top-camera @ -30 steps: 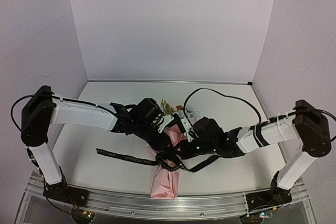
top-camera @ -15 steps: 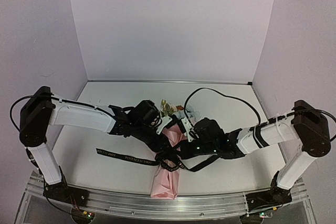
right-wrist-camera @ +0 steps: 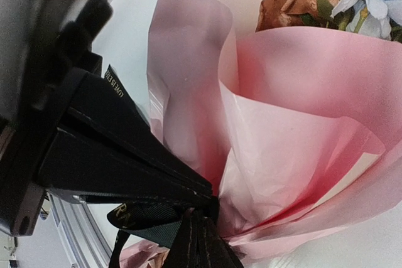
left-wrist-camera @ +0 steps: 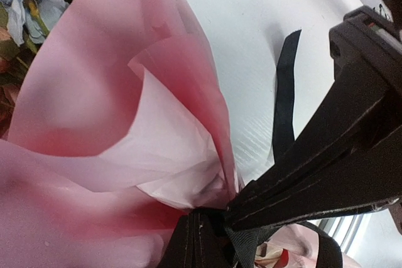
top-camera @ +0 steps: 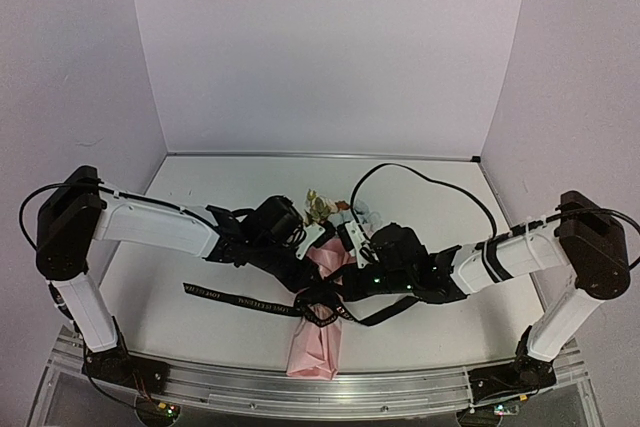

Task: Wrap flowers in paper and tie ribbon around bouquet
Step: Cross the half-tied ribbon over the folded bouquet.

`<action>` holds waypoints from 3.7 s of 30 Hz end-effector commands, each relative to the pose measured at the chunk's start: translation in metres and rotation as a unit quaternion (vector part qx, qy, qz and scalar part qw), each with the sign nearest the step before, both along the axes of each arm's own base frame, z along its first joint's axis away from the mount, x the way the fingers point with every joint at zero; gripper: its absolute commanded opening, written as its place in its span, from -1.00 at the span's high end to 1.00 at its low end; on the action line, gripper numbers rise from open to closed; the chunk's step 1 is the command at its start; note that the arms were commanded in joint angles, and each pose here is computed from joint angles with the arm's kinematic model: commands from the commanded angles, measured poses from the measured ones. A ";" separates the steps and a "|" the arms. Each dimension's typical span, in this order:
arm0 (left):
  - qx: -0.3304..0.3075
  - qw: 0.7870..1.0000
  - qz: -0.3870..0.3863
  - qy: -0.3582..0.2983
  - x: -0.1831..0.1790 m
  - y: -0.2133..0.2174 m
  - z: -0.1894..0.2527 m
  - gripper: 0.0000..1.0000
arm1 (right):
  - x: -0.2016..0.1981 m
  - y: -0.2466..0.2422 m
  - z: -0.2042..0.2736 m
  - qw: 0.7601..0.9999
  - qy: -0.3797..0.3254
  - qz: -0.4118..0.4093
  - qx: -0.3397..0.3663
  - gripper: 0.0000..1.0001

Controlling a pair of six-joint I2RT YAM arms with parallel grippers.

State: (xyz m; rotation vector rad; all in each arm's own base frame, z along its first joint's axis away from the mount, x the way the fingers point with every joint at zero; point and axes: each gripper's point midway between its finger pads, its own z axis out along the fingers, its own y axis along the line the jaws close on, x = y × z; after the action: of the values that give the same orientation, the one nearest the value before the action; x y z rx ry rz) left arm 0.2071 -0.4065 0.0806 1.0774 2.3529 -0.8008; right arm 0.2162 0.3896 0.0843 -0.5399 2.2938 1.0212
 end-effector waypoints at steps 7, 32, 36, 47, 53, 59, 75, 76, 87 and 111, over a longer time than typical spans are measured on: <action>-0.077 0.994 0.048 -0.063 0.015 0.003 0.053 1.00 | -0.001 -0.001 0.007 1.000 -0.008 0.005 0.001 0.99; -0.111 0.993 0.022 -0.031 0.003 -0.008 0.055 1.00 | -0.057 -0.027 0.034 0.989 -0.020 0.134 -0.063 0.23; -0.110 0.994 0.015 -0.026 0.000 -0.010 0.053 1.00 | -0.070 -0.029 0.032 0.980 -0.042 0.172 -0.089 0.16; -0.105 0.994 0.013 -0.024 0.001 -0.012 0.051 1.00 | -0.054 -0.021 0.030 0.986 0.006 0.107 -0.125 0.22; -0.104 0.994 0.010 -0.021 0.000 -0.011 0.047 1.00 | -0.049 -0.019 0.019 0.986 0.026 0.082 -0.145 0.22; -0.106 0.994 0.004 -0.020 -0.004 -0.009 0.045 1.00 | -0.047 -0.018 0.017 0.986 0.027 0.071 -0.148 0.22; -0.134 0.990 -0.021 -0.039 -0.010 -0.009 0.055 1.00 | -0.041 -0.026 0.021 0.985 0.069 0.008 -0.159 0.30; -0.135 0.990 -0.026 -0.040 -0.012 -0.009 0.056 1.00 | -0.041 -0.024 0.022 0.985 0.075 0.004 -0.157 0.31; -0.139 0.987 -0.065 -0.042 -0.020 -0.013 0.056 1.00 | -0.052 -0.034 0.026 0.980 0.090 0.022 -0.174 0.29; -0.139 0.987 -0.081 -0.011 -0.023 -0.023 0.055 1.00 | -0.071 -0.036 0.039 0.973 0.004 0.130 -0.191 0.32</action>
State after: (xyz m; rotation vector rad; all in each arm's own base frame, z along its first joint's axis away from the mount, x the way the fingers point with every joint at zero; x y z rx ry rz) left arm 0.1802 -0.4160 0.1149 1.1369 2.1394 -1.0793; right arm 0.1544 0.3470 0.1033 -0.8346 2.6100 0.6493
